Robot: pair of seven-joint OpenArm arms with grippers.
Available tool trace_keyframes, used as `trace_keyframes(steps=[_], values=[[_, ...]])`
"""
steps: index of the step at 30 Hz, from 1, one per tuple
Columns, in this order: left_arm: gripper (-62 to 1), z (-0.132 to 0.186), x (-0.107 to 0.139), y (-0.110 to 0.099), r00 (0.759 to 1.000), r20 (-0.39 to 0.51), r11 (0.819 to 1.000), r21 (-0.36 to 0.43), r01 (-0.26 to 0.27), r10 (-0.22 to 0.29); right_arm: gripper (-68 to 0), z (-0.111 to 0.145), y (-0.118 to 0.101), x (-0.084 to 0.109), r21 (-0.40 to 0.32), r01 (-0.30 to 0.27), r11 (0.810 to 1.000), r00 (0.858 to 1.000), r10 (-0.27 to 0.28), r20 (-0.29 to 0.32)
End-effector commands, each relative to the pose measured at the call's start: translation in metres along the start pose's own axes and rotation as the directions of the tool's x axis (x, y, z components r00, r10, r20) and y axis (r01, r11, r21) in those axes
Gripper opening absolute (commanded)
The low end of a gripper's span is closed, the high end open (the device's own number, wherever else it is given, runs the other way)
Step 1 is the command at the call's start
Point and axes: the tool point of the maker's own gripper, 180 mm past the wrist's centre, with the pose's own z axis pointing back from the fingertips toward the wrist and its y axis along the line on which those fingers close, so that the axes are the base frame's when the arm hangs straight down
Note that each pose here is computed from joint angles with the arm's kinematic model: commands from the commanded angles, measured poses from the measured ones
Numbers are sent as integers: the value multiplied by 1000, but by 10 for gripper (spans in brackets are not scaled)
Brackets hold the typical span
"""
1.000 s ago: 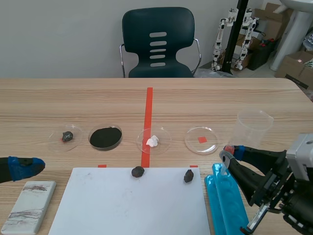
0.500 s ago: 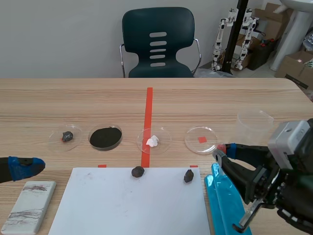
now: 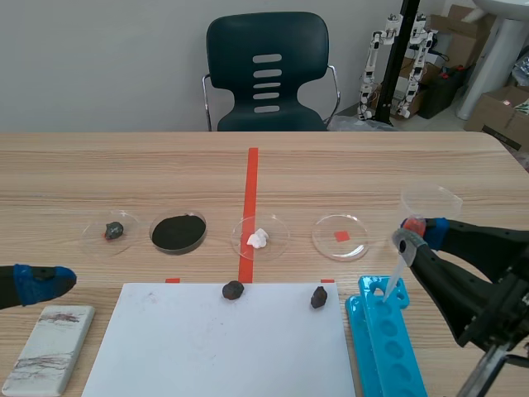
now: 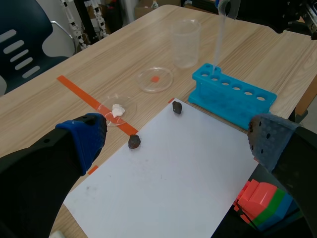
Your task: Pick up the dropper by the top with the right hand
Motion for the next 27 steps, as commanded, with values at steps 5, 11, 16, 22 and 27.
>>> trace_keyframes(steps=[5, 11, 16, 22, 27], values=[[-11, -2, 8, 1, 999, 32, 1000, 8, -7, 7, -611, 10, 10, 25, 8, 25, 1000, 999, -26, 40], [-11, -2, 8, 1, 999, 32, 1000, 8, -7, 7, -611, 21, 31, 40, 37, 62, 997, 998, -63, 19], [-11, -2, 8, 1, 999, 32, 1000, 8, -7, 7, -611, 32, 42, 47, 34, 117, 993, 993, -117, -4], [-11, -2, 8, 1, 999, 32, 1000, 8, -7, 7, -611, 43, 47, 58, 16, 185, 983, 982, -186, 32], [-11, -2, 8, 1, 999, 32, 1000, 8, -7, 7, -611, 47, 51, 58, 20, 198, 980, 980, -198, 30]])
